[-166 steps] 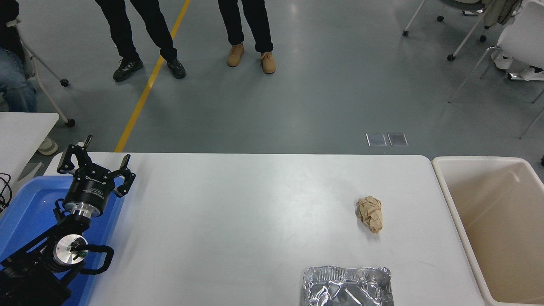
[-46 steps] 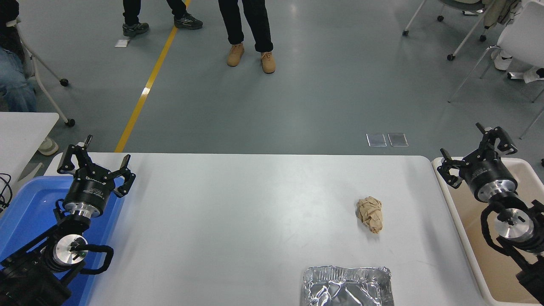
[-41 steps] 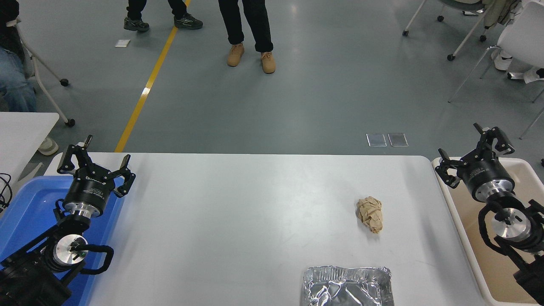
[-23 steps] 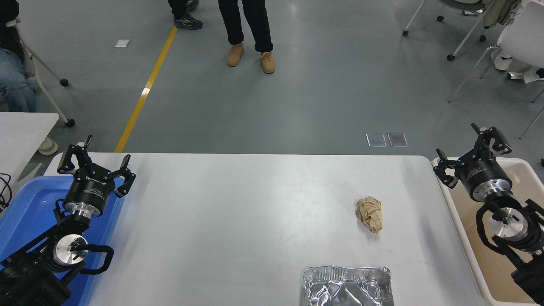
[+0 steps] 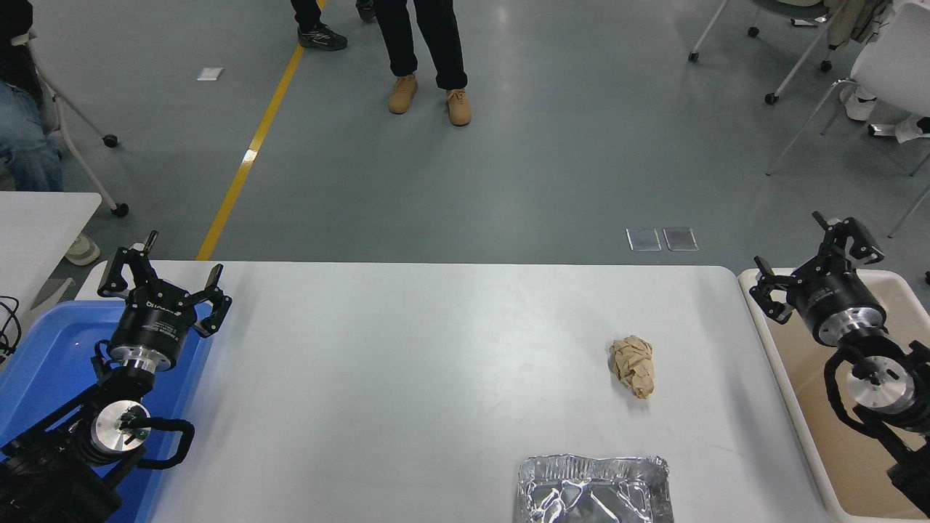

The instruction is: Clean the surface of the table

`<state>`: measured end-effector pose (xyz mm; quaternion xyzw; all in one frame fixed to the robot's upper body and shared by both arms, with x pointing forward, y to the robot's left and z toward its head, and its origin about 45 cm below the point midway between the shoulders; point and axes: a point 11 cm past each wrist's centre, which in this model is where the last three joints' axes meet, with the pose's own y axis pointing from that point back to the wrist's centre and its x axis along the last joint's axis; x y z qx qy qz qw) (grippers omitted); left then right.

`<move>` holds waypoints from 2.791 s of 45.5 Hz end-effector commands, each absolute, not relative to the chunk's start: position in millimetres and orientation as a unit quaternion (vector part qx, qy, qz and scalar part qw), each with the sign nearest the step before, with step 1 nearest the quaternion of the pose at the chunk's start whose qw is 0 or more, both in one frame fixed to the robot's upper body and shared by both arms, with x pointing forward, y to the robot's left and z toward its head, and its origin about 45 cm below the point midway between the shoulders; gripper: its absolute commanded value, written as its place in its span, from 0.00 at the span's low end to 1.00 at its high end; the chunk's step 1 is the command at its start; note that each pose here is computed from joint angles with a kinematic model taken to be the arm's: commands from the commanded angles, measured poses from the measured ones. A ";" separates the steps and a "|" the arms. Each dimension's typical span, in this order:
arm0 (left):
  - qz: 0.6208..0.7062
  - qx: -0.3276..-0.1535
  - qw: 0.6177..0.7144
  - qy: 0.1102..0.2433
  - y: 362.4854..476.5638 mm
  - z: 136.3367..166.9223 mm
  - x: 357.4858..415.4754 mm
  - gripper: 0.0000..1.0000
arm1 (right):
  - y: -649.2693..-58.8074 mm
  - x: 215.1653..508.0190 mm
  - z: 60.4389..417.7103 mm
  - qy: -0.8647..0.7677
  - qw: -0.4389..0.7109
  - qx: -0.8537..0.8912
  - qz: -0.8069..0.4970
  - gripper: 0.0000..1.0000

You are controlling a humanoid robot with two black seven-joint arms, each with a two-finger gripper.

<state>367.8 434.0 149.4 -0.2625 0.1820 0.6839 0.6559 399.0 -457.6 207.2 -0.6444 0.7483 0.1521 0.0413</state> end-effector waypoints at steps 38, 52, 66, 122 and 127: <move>0.684 -0.262 0.656 0.182 434.0 149.3 367.7 0.99 | -465.7 371.5 237.3 0.520 -0.366 -0.765 -0.106 0.98; 0.684 -0.262 0.656 0.182 434.0 149.3 367.7 0.99 | -465.4 348.5 231.8 0.446 -0.437 -0.768 -0.144 0.98; 0.684 -0.262 0.656 0.182 434.0 149.3 367.7 0.99 | -471.2 311.8 216.3 0.366 -0.505 -0.766 -0.157 0.98; 0.684 -0.262 0.656 0.182 434.0 149.3 367.7 0.99 | -444.4 206.1 196.8 0.201 -0.531 -0.810 -0.149 0.98; 0.684 -0.262 0.656 0.182 434.0 149.3 367.7 0.99 | -446.3 206.0 193.1 0.204 -0.542 -0.803 -0.142 0.98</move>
